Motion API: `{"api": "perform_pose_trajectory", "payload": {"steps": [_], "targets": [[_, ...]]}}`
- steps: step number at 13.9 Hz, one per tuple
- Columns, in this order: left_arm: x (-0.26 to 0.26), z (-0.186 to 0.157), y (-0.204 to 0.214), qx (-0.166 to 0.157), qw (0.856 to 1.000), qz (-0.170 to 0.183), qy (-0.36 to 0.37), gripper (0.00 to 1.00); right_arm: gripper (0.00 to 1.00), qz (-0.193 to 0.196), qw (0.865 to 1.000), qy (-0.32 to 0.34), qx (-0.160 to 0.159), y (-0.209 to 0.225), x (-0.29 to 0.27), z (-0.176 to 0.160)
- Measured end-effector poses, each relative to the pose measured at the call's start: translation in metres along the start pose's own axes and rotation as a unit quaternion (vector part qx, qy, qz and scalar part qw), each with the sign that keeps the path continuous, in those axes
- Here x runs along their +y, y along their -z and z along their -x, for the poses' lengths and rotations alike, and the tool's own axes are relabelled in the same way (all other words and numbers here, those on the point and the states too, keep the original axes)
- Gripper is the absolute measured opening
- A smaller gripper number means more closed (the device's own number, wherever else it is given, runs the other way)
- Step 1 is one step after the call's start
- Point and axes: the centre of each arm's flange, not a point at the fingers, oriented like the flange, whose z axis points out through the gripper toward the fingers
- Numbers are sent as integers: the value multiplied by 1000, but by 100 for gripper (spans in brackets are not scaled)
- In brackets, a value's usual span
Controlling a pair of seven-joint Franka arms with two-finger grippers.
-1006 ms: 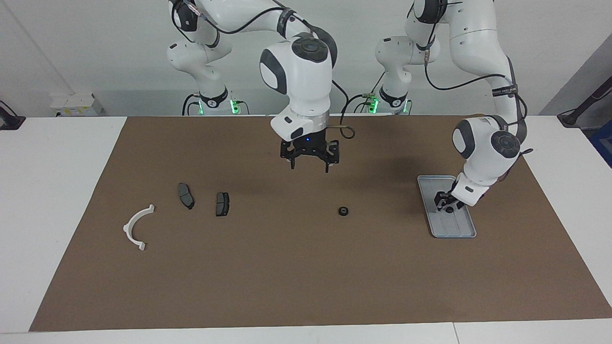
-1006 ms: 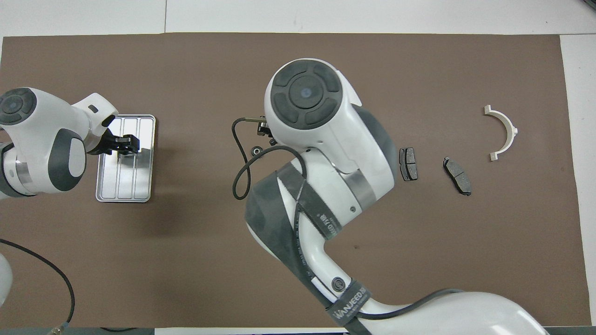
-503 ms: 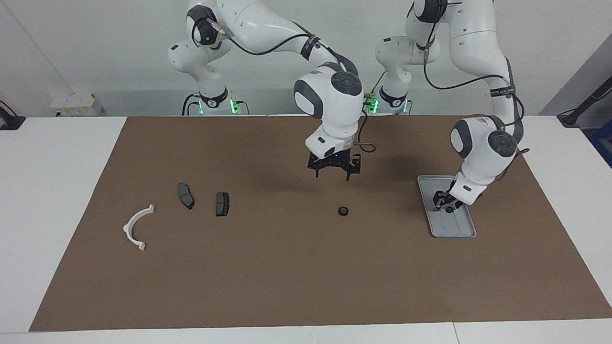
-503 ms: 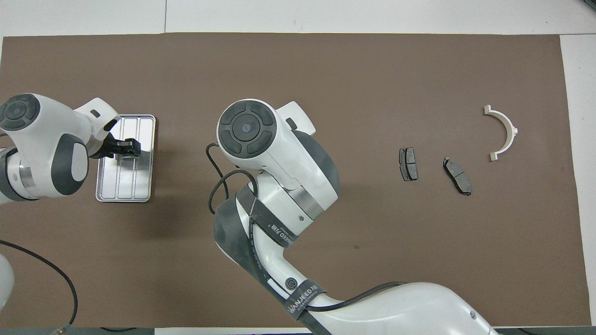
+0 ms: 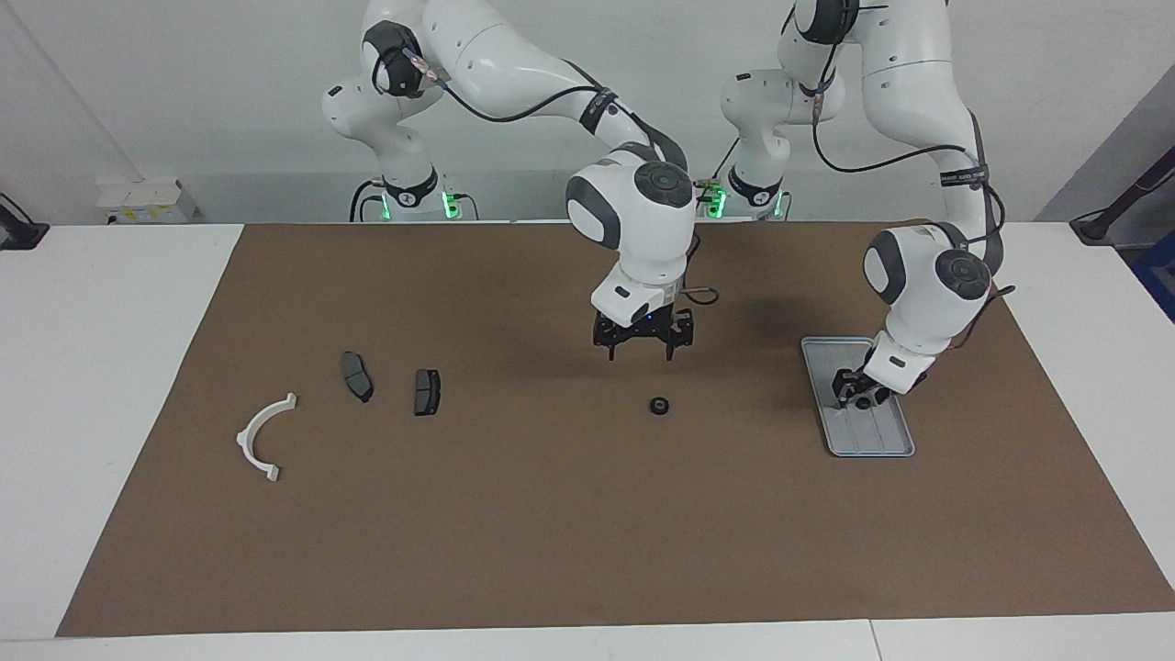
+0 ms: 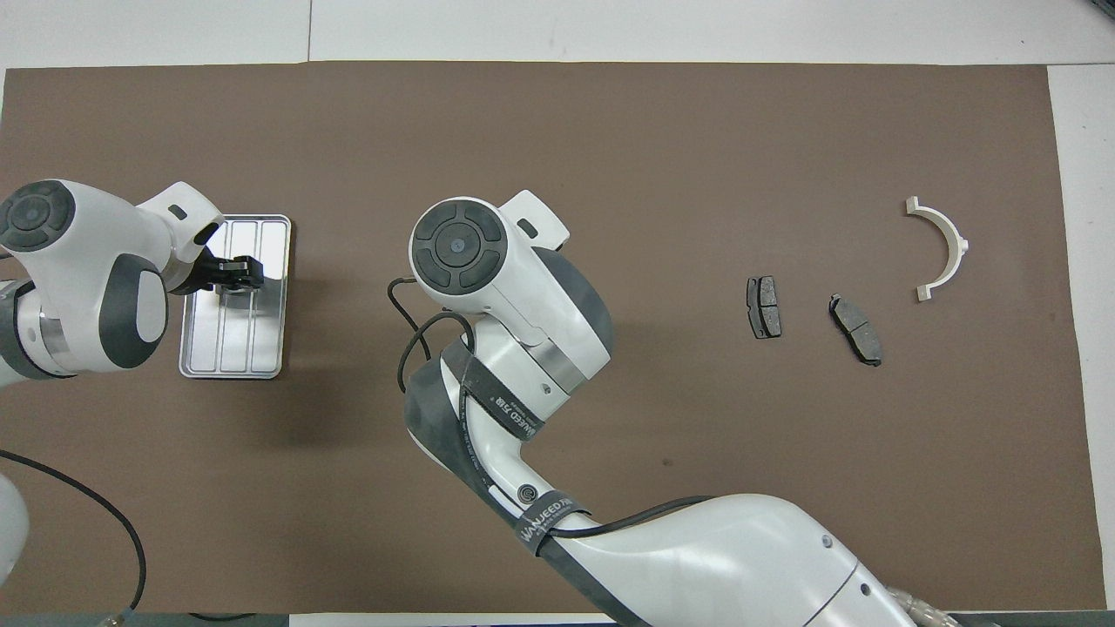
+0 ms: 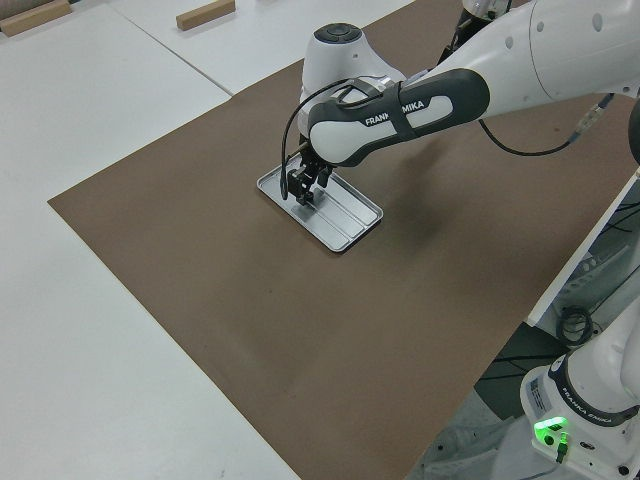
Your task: Place bearing gear from tray to pile
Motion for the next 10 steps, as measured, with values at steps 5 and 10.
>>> {"api": "perform_pose_trajectory", "payload": {"steps": [5,10], "targets": [[-2,1,-2,3,1000,0,2,41,100,-4,1000,0,8,-30,-10,-12],[-4,1,0,6,1000,1,4,24,100,-5,1000,0,13,-53,-20,-24]]}}
